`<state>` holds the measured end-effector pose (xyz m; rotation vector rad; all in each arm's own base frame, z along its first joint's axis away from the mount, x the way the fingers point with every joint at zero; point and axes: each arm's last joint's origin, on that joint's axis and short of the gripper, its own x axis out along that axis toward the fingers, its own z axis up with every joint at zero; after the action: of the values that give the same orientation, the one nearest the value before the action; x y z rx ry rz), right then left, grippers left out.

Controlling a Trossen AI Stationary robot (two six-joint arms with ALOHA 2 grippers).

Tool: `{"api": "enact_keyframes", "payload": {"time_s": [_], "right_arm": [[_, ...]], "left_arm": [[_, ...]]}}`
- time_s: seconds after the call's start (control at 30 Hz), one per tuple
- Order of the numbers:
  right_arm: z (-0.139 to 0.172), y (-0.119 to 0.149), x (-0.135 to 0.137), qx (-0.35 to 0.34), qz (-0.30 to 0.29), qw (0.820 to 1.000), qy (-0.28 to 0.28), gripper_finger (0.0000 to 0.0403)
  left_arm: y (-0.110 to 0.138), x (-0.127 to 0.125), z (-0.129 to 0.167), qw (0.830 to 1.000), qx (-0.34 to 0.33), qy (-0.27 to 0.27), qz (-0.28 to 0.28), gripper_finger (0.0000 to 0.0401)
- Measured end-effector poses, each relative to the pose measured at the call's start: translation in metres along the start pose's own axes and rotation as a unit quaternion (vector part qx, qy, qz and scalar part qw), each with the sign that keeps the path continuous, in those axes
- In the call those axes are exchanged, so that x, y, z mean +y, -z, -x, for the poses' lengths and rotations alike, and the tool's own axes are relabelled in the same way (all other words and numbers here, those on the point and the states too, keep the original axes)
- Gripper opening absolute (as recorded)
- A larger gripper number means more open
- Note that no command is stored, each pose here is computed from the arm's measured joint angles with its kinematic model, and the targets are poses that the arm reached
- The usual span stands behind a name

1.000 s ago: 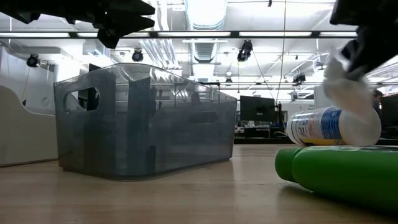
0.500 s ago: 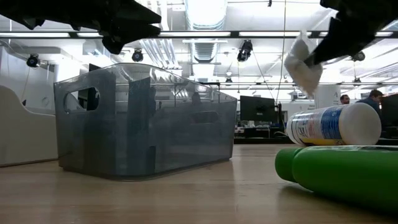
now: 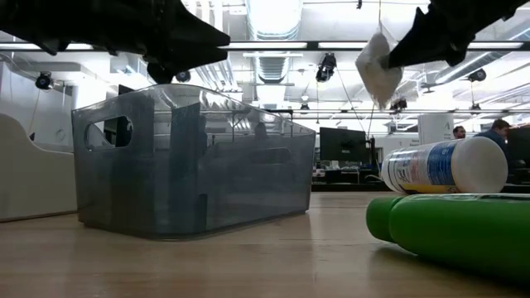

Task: Pick & Place Travel size toiletries
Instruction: Put the cotton pack into the white bin

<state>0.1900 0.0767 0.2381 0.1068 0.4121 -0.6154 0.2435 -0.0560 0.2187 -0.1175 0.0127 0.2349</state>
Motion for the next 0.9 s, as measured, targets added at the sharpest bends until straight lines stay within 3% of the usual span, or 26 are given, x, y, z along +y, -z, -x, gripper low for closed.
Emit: {"api": "enact_keyframes", "payload": {"time_s": [0.47, 0.9], "right_arm": [[-0.004, -0.009, 0.006, -0.036, -0.019, 0.999, -0.022, 0.0023], [-0.011, -0.011, 0.009, -0.064, -0.033, 0.995, -0.064, 0.0024]], "left_arm": [[0.0, -0.01, -0.017, 1.0, -0.016, 0.006, 0.005, 0.0182], [-0.01, -0.041, -0.068, 0.996, 0.019, 0.01, -0.092, 0.0182]]}}
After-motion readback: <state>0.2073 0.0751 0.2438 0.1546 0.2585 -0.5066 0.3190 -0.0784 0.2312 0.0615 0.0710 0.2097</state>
